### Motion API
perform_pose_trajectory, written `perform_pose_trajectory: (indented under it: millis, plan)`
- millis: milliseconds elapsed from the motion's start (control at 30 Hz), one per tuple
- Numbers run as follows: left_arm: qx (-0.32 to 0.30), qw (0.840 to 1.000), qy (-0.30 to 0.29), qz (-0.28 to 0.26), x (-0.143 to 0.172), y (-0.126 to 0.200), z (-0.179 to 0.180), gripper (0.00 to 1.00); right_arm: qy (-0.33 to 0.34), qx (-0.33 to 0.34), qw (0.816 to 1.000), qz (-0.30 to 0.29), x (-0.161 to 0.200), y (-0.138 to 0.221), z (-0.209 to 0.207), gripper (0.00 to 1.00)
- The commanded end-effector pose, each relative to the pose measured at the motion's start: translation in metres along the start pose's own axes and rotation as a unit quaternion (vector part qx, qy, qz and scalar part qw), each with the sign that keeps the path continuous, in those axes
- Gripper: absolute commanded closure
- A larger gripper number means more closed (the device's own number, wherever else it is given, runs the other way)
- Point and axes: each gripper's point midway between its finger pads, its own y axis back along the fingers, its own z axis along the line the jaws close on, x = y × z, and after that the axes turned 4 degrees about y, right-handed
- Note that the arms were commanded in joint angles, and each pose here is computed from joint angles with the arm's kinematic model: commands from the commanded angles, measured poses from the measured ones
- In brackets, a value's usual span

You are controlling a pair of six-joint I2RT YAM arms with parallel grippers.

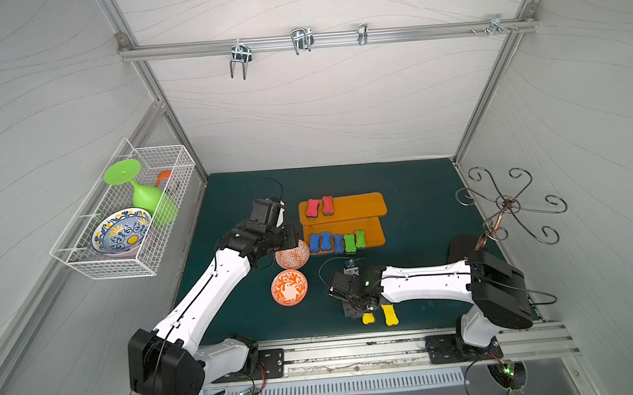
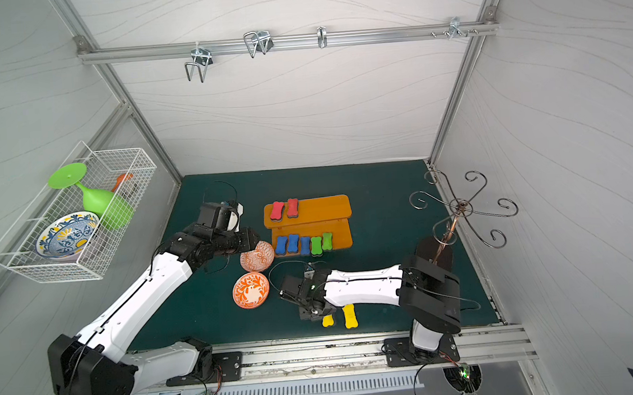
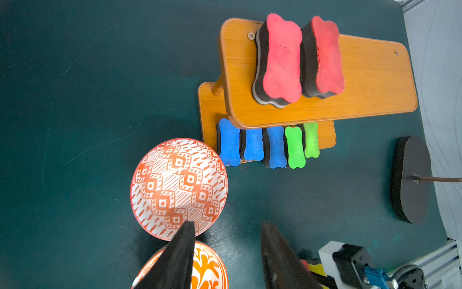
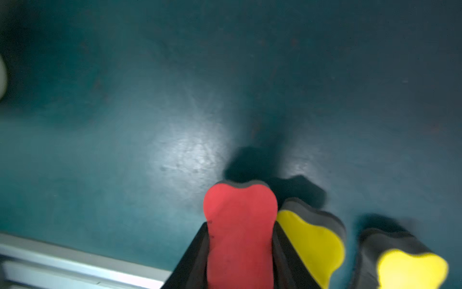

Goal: Remove the whiteboard erasers from the shelf
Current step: Place the whiteboard eraser at the center of the board.

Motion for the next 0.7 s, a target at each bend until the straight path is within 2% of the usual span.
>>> perform_pose_trajectory:
  millis: [0,400,567,667]
  plan:
    - [0.008,1.000,-0.003,-0.030,-0.012,0.008,-0.005,0.53,-0.003,-0.002,1.000,0.026,0.012,-0.009,0.002,0.60]
    - [0.007,1.000,-0.004,-0.026,-0.012,0.006,-0.005,0.53,0.008,-0.002,0.999,0.040,0.017,-0.008,0.001,0.52]
    - [0.003,0.999,-0.005,-0.031,-0.014,0.008,-0.004,0.53,0.021,0.000,1.000,0.008,0.003,0.024,0.002,0.43]
    - [0.005,0.999,-0.005,-0.036,-0.018,0.011,-0.006,0.53,0.032,0.001,0.999,-0.031,-0.018,0.052,0.000,0.41]
